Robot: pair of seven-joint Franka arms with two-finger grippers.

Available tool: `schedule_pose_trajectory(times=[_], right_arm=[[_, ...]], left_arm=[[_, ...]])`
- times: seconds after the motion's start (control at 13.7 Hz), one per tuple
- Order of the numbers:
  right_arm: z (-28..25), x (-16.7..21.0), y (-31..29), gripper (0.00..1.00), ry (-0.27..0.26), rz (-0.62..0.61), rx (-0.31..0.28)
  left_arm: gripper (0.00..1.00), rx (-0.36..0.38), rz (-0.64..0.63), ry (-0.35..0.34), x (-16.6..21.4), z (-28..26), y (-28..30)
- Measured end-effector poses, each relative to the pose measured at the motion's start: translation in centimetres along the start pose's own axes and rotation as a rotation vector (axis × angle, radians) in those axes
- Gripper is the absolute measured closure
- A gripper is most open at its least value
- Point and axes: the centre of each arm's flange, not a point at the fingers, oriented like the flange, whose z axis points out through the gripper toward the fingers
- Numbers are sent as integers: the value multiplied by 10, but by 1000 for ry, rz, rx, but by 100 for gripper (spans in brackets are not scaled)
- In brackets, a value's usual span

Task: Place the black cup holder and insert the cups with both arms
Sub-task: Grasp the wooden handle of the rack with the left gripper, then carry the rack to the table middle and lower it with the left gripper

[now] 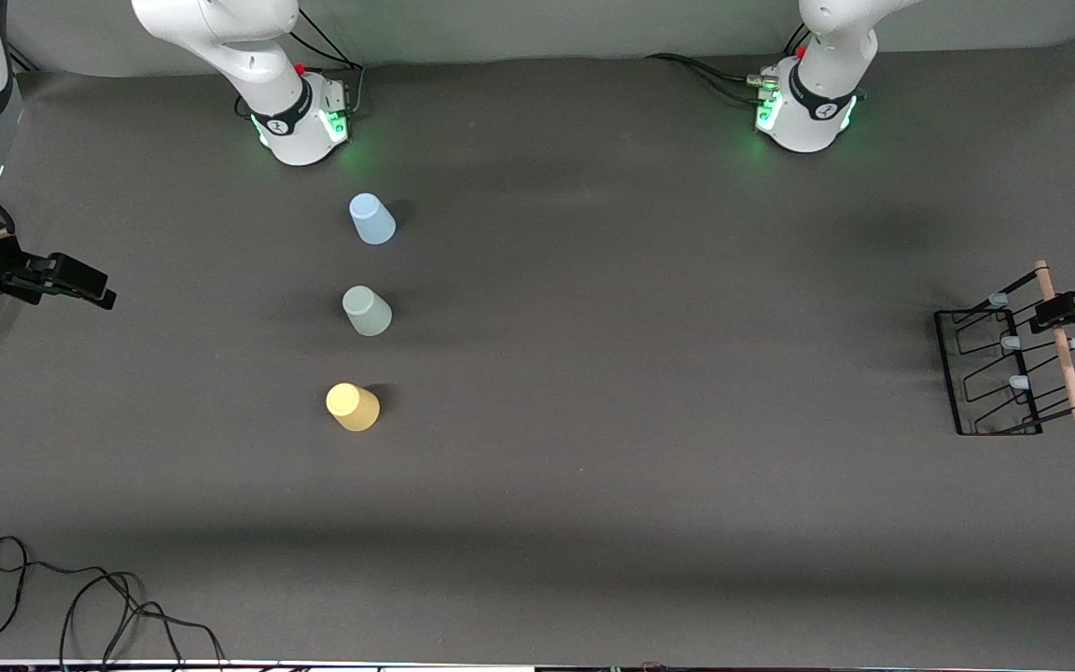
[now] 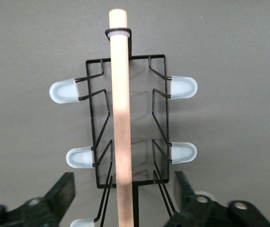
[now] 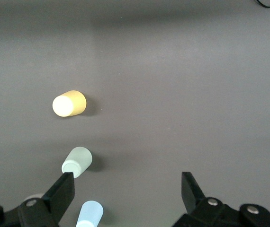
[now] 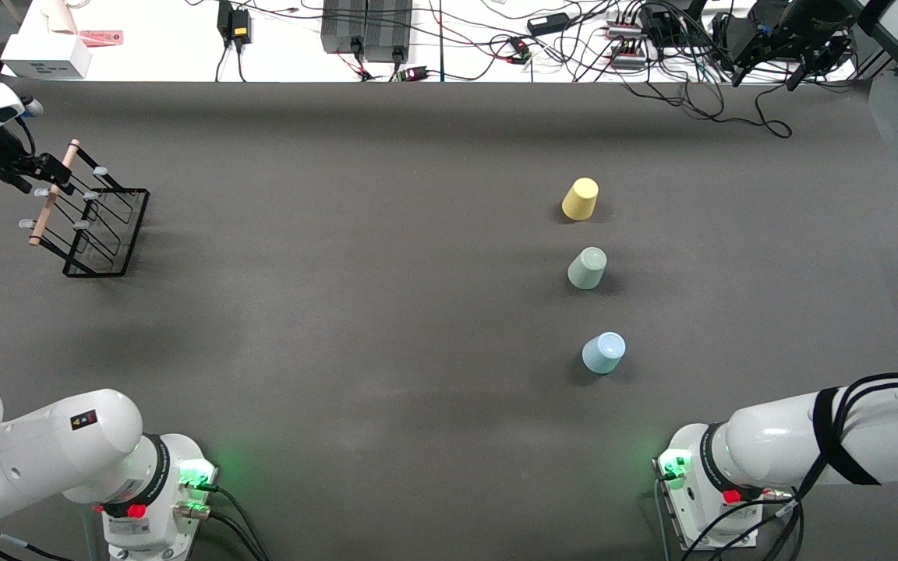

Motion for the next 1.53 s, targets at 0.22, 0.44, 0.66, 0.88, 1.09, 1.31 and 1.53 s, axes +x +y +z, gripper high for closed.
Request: schedule_pose_trajectory(times=[0.22, 0.44, 0.66, 0.88, 1.09, 1.31, 1.53], right_arm=[[1, -1, 0, 0, -9, 0, -1], [1, -1, 0, 0, -9, 0, -1], [1, -1, 0, 0, -9, 0, -1], [1, -1, 0, 0, -9, 0, -1], [1, -1, 0, 0, -9, 0, -1], [1, -1, 0, 0, -9, 0, -1], [1, -1, 0, 0, -10, 0, -2]], left_arm=[[36, -3, -5, -5, 0, 3, -1], [72, -3, -9, -5, -1, 3, -1], [85, -3, -12, -3, -1, 3, -2], [85, -17, -27, 5, 6, -14, -5], [85, -35, -20, -8, 23, -82, -8], [85, -32, 12, 13, 44, -144, 20], [85, -37, 32, 10, 81, -172, 112]])
